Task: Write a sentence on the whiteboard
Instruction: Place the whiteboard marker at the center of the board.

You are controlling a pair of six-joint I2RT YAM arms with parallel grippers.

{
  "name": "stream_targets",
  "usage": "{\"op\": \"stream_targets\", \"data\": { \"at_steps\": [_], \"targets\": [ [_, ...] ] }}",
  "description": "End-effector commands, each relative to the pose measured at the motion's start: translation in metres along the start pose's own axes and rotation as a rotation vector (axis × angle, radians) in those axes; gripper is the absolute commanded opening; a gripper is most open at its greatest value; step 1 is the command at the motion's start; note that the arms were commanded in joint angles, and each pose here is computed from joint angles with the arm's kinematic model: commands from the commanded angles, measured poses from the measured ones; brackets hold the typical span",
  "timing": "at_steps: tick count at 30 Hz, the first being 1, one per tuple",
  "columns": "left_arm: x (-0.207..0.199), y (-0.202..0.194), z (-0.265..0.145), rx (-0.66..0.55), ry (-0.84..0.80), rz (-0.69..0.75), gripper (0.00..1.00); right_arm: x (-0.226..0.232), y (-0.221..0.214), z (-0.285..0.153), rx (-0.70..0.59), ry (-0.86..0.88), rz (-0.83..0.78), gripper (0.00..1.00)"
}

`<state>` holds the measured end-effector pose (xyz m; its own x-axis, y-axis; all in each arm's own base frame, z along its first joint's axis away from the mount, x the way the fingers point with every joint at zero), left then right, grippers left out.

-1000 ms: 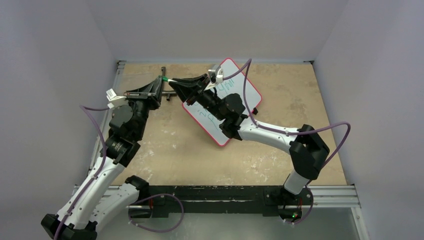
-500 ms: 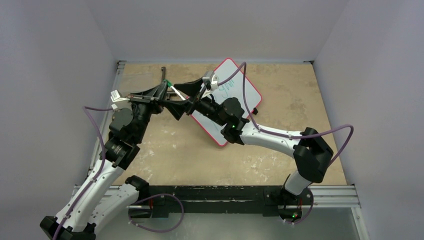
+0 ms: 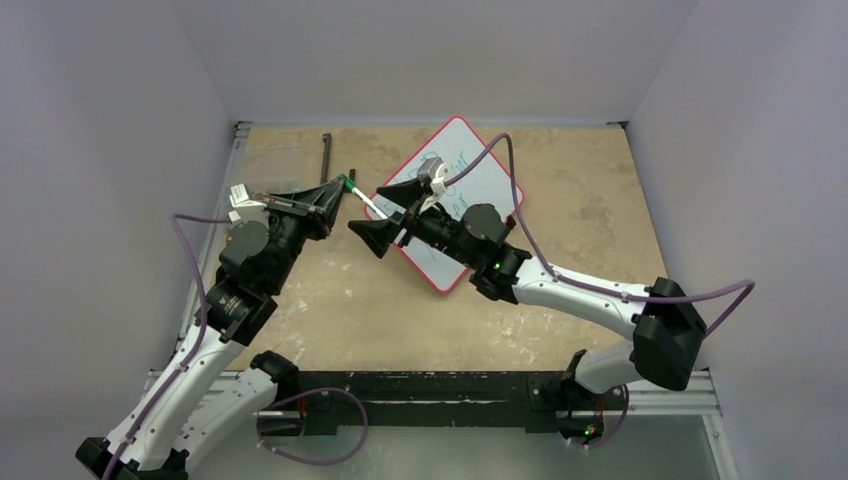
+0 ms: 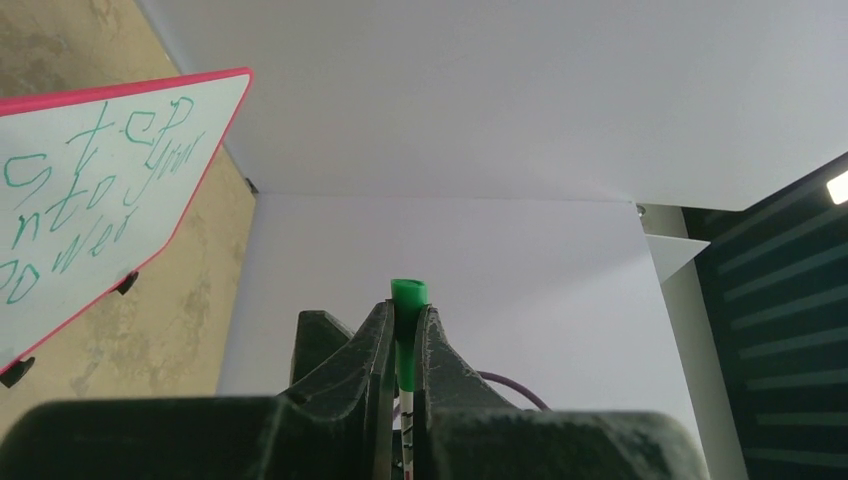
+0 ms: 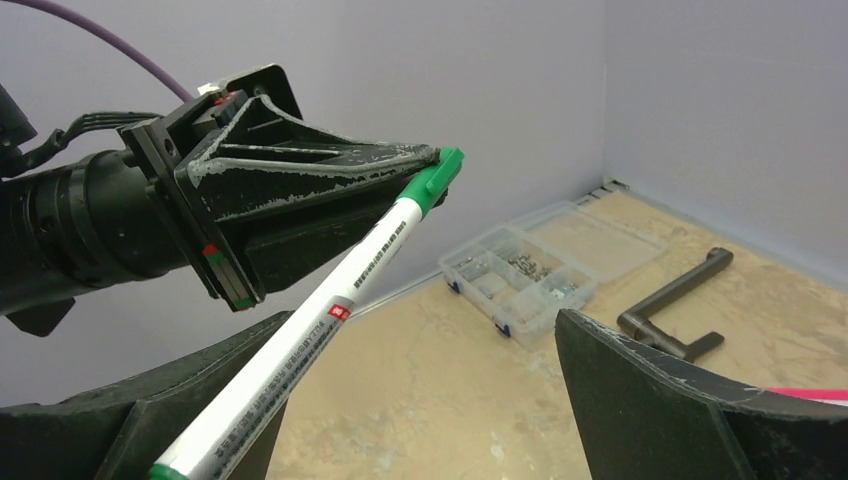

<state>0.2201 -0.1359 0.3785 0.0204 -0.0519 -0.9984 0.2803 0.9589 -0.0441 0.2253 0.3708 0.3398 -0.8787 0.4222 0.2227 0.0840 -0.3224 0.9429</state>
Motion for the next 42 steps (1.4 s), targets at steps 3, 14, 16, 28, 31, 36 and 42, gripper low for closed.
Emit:
{"op": "stream_targets", "data": {
  "at_steps": [3,14,16,28,31,36,42],
  "targets": [
    [-0.015,0.001,-0.004,-0.007,-0.029,0.044,0.00,-0.004,0.012,-0.017,0.013,-0.047,-0.065,0.99],
    [0.001,0.027,-0.016,-0.143,0.124,0.221,0.00,-0.001,0.011,-0.066,0.143,-0.067,-0.112,0.99],
    [0.009,0.034,-0.022,-0.178,0.171,0.272,0.00,-0.002,0.008,-0.077,0.179,-0.080,-0.116,0.99],
    [0.115,0.050,-0.038,-0.138,0.552,0.570,0.00,-0.034,0.013,-0.113,0.218,-0.370,-0.148,0.99],
    [0.140,0.051,-0.038,-0.109,0.630,0.623,0.00,-0.038,0.012,-0.113,0.226,-0.411,-0.140,0.99],
    [0.176,0.052,-0.037,-0.056,0.727,0.711,0.00,-0.044,0.011,-0.112,0.228,-0.459,-0.129,0.99],
    [0.222,0.050,-0.032,0.030,0.871,0.780,0.00,-0.045,0.008,-0.112,0.232,-0.471,-0.126,0.99]
  ]
}}
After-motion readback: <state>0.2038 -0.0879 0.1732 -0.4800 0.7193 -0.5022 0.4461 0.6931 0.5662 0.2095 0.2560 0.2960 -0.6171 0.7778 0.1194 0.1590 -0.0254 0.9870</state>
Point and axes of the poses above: each gripper's point midway between its finger pads, its own z axis out along the fingers, its own x axis along the line the jaws close on, y = z × x, the point moved 5 cm from there along -z, back along the fingers
